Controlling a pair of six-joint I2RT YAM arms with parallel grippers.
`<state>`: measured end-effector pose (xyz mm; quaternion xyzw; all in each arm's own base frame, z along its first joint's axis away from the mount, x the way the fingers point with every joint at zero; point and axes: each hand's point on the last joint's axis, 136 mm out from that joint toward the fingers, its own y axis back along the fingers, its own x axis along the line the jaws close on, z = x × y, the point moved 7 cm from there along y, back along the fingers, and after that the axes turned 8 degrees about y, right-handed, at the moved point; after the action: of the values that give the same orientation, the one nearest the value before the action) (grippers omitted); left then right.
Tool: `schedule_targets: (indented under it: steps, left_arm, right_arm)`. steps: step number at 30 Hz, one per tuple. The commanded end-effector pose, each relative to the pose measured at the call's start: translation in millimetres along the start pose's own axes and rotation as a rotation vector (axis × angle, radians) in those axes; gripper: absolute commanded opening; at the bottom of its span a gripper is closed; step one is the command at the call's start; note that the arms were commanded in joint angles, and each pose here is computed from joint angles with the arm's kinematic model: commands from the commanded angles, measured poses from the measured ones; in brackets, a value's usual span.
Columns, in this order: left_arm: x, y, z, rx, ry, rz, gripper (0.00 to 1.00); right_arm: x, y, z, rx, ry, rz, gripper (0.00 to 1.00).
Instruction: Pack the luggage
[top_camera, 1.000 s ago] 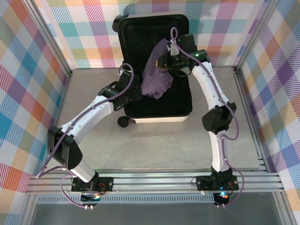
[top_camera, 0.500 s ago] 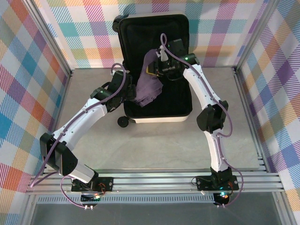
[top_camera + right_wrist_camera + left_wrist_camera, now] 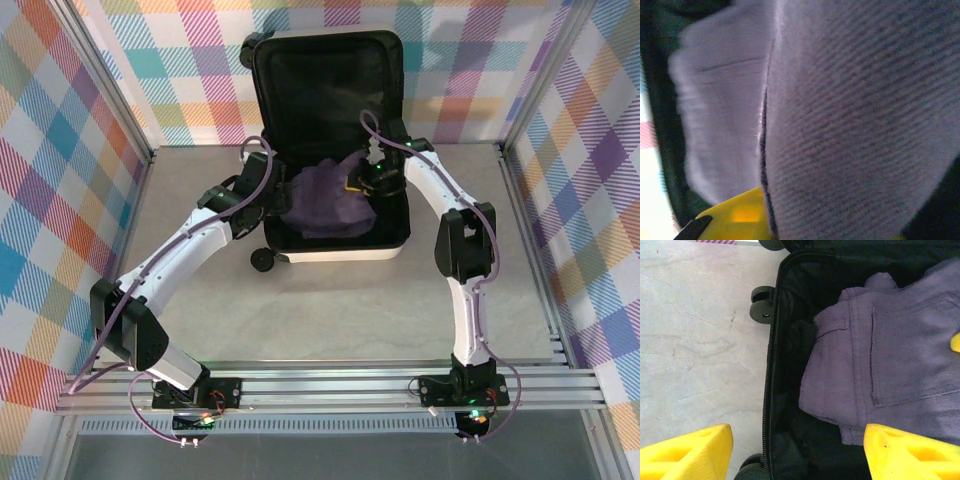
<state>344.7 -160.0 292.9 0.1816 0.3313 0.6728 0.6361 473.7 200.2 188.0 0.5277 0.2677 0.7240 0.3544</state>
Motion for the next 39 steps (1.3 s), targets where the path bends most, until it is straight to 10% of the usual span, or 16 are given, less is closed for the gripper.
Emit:
schedule_targets:
  steps: [1, 19, 39]
  left_arm:
    - [0, -8, -3, 0.037, 0.0, 0.012, 0.7]
    - [-29, -34, -1, 0.084, 0.003, -0.105, 0.7]
    - [-76, -129, -29, 0.157, 0.043, -0.27, 0.68]
  right_arm:
    - [-4, 23, 6, -0.086, 0.045, -0.067, 0.04]
    - [16, 91, -3, -0.208, 0.149, -0.146, 0.68]
    - [-4, 10, 18, -0.188, 0.094, 0.085, 0.4]
